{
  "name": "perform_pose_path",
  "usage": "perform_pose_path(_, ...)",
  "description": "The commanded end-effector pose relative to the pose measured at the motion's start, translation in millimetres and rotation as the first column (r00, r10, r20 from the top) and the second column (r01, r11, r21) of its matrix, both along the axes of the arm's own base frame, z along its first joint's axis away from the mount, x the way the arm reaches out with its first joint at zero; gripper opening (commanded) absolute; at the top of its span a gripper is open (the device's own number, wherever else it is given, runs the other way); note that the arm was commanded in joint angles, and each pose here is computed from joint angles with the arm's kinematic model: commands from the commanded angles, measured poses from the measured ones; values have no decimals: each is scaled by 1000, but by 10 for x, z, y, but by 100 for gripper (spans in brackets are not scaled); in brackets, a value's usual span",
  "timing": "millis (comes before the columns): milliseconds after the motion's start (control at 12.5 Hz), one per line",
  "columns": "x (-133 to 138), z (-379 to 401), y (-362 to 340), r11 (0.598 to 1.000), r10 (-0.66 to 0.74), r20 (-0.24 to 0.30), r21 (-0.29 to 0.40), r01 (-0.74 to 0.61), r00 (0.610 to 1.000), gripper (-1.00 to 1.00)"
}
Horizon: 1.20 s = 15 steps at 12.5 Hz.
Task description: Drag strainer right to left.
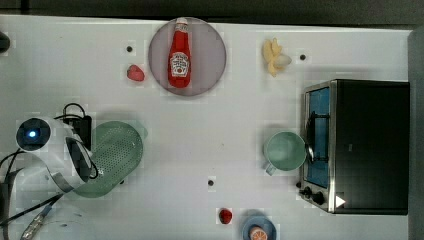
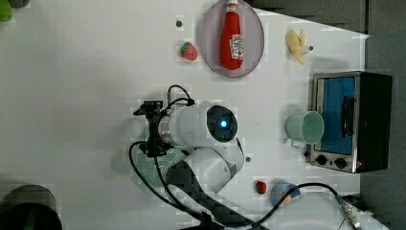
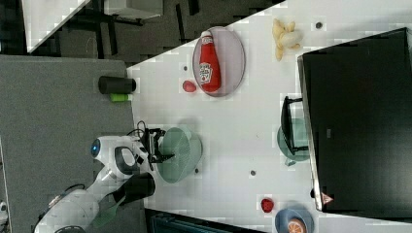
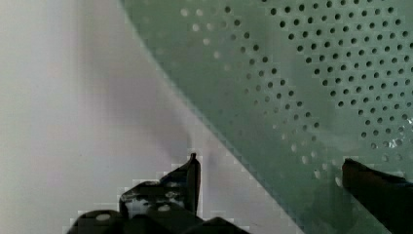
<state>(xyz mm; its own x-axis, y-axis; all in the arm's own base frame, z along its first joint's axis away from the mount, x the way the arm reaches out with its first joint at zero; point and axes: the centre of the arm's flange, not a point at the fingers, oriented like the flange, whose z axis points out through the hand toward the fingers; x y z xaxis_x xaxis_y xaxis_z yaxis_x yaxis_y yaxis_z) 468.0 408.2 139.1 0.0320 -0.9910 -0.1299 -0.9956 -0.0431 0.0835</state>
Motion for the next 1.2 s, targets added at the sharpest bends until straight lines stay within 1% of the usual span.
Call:
perform_pose_path(80,100,82,175,994,-109,12,27,109,994,100)
perform_pose_path(160,106,93,181,994,-108,14,27,107,994,100)
perform_pose_path(320,128,214,185,999,-36,34,31,34,999,100)
perform_pose_path(480,185,514,100,993,119,55,15,-120,991,100)
perform_pose_path(640,313,958,-135,964,265,64,-7,-265,962,100)
perform_pose_path(800,527,1516,-539,927,375,83,-28,-374,923,100)
perform_pose_path(880,658,1837,-817,916,402,99,-37,-400,910,100)
perform_pose_path(1040,896,2541,-1480,908,417,160,-47,-415,895,100)
perform_pose_path(1120,974,2874,-1851,907,421,190,-50,-419,887,100)
perform_pose_path(1200,1012,3170,-2235,902,429,206,-56,-427,880,100)
